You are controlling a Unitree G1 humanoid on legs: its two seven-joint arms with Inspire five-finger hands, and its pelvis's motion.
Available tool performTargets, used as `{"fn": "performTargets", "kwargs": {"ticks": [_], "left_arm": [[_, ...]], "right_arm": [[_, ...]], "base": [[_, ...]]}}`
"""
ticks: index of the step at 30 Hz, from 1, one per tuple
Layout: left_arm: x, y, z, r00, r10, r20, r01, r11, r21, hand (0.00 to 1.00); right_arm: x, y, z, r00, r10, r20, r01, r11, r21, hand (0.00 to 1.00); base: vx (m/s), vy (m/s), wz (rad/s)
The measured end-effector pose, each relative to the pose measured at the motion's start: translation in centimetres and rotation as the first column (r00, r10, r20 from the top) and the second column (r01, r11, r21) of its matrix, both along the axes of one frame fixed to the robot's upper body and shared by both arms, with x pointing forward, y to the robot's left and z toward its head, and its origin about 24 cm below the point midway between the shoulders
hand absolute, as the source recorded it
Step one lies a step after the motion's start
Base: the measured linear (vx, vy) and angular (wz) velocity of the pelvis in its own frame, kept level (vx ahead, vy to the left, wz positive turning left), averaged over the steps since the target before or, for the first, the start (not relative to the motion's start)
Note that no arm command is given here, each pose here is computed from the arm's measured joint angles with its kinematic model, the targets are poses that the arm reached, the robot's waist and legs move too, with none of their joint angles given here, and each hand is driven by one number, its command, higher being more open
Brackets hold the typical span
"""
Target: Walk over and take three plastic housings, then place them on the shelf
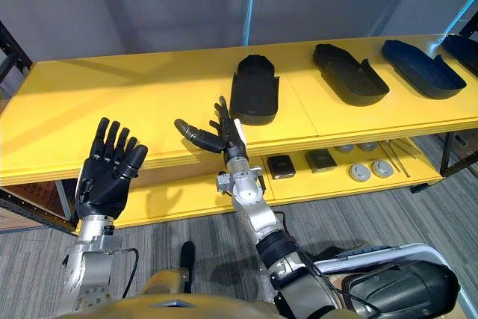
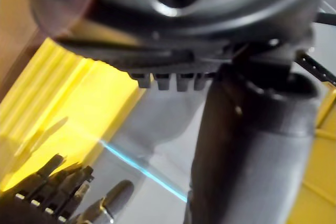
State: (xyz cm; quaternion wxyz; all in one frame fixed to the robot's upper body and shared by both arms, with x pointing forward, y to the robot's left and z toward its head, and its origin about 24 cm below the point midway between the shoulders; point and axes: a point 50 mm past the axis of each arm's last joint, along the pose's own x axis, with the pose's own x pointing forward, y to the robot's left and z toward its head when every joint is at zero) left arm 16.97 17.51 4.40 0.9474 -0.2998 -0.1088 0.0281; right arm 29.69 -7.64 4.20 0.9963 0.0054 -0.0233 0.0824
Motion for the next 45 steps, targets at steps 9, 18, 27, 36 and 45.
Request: {"fn": "performTargets", "kwargs": {"ticks": [9, 18, 27, 36, 45], "left_arm": [[0.1, -0.4, 0.1, 1.0, -0.015, 0.007, 0.015, 1.0, -0.006, 1.0], [0.1, -0.6, 0.0, 1.0, -0.024, 0.007, 0.024, 1.0, -0.009, 1.0], [0.1, -1.2, 0.0, 0.999, -0.043, 0.004, 0.043, 0.999, -0.017, 1.0], [0.1, -1.2, -0.6, 0.999, -0.047, -0.022, 0.047, 0.999, -0.018, 1.0], [0.1, -1.3, -0.6, 0.999, -0.049, -0.022, 0.048, 0.999, -0.019, 1.0]], "right_arm": [[0.1, -0.4, 0.0, 1.0, -0.014, 0.002, 0.014, 1.0, 0.009, 1.0], [-0.1, -0.9, -0.3, 1.0, -0.006, -0.015, 0.007, 0.999, 0.036, 1.0], [-0.1, -1.4, -0.3, 0.998, -0.062, -0.016, 0.062, 0.997, 0.041, 1.0], [0.1, -2.8, -0.3, 0.985, -0.174, -0.023, 0.175, 0.983, 0.051, 1.0], [0.1, -3.0, -0.4, 0.99, -0.141, -0.013, 0.141, 0.99, 0.027, 1.0]], "base": [[0.0, 0.0, -0.01], [-0.01, -0.008, -0.04], [0.0, -0.002, 0.0], [0.0, 0.0, 0.0], [0.0, 0.0, 0.0]]}}
